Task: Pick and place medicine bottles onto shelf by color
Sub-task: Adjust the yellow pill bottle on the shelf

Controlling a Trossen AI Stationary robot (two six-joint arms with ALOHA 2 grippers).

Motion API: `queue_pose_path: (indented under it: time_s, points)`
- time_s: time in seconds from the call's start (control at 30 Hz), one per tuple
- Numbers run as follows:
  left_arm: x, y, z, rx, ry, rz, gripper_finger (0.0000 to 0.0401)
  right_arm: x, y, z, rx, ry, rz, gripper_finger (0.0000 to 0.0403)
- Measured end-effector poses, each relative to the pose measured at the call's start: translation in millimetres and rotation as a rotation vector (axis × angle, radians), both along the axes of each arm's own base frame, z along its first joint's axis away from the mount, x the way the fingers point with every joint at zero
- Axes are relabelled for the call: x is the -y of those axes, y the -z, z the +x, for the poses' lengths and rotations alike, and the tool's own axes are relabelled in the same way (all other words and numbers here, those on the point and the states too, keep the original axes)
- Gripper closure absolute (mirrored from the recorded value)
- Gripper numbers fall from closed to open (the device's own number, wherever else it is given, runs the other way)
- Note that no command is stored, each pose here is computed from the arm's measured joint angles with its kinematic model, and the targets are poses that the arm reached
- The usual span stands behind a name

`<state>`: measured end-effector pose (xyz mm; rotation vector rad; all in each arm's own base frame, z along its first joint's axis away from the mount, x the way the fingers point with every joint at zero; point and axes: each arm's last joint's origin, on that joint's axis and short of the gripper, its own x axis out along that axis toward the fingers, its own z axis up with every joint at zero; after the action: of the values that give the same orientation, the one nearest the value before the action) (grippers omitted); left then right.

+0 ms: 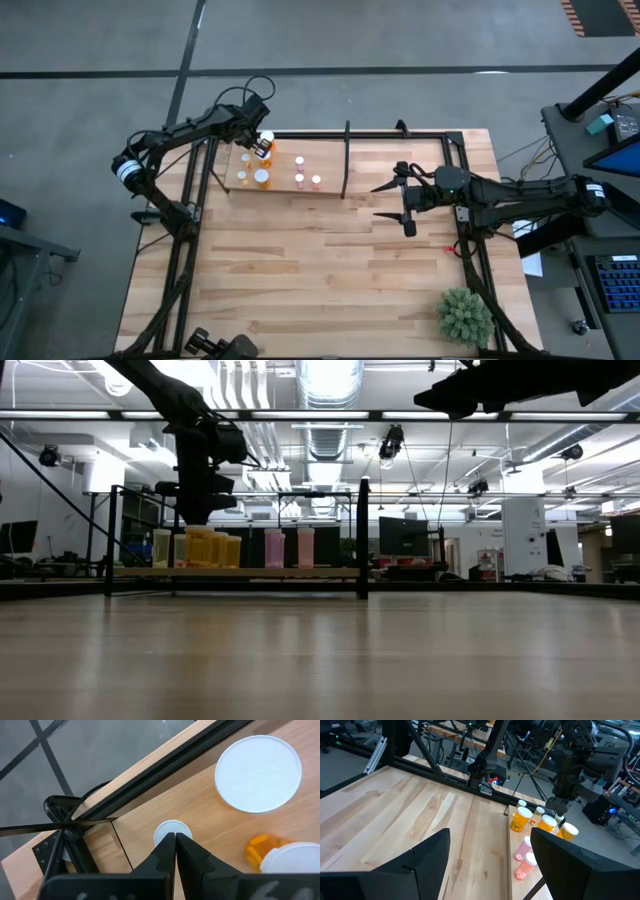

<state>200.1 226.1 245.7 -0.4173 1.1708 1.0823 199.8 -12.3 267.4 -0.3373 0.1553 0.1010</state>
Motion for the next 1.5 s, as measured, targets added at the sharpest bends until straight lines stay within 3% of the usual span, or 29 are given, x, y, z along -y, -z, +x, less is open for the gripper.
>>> queue_pose_path:
  time_s: [0.6,0.9,1.07,1.2,1.3,1.5]
  points:
    - [2,-5,-3,-0.022,0.002,0.03,0.0401,0,0,0,0.0,0.0,0.0,0.0136]
    - [14,-28,-10,0.026,0.016,0.092,0.0401,0,0,0,0.002,-0.004,-0.018,0.0136]
    - [36,-51,-11,0.091,0.076,0.159,0.0401,0,0,0,0.002,-0.003,-0.018,0.0136]
    - [56,-66,-7,0.203,0.198,0.194,0.0401,0,0,0,0.002,-0.004,-0.017,0.0136]
    - [57,-71,-5,0.278,0.168,0.22,0.0401,0,0,0,0.002,-0.003,-0.016,0.0136]
    - [32,-52,-1,0.194,0.063,0.2,0.0401,0,0,0,0.002,-0.003,-0.016,0.0136]
